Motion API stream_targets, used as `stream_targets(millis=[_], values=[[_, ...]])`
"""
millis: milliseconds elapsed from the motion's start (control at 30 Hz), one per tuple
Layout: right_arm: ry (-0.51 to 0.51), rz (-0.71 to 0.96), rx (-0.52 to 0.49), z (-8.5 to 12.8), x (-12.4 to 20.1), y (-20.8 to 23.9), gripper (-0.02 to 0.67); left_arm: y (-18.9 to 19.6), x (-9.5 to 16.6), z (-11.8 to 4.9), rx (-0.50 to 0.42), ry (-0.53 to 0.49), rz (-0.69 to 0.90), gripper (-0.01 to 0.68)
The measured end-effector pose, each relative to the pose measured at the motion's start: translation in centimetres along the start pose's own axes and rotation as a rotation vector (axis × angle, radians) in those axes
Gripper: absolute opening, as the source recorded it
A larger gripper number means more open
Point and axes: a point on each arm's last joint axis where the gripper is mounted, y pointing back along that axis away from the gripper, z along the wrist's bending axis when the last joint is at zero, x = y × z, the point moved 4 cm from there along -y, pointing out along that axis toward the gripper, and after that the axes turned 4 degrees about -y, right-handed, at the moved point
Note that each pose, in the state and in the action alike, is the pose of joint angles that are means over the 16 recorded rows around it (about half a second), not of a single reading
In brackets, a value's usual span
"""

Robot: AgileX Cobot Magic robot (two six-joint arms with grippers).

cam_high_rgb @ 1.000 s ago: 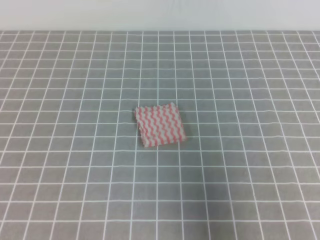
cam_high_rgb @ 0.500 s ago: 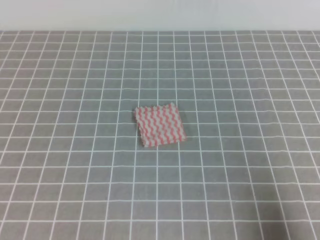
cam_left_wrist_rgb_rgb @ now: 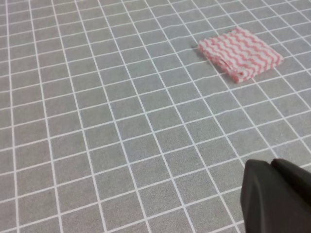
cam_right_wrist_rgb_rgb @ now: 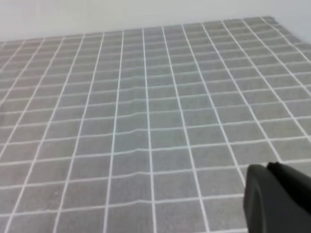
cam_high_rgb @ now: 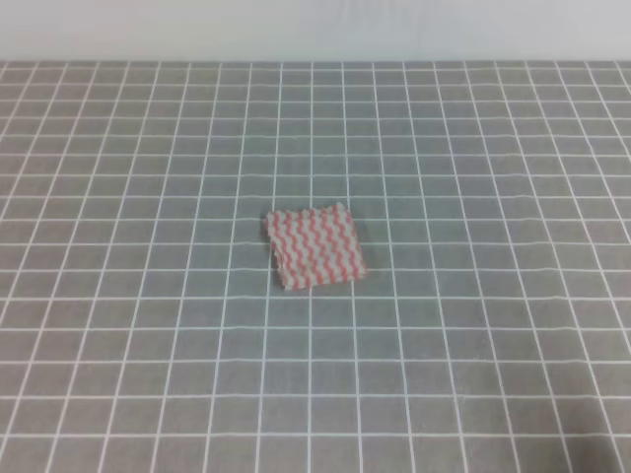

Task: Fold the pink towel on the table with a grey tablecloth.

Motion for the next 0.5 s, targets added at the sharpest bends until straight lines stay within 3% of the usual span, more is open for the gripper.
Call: stream_targets(millis=[500], values=[[0.041,-0.013,-0.016,0.18,-0.04,0.25,-0.017,0.0,0.0,0.01,-0.001,-0.001,0.0,-0.002]])
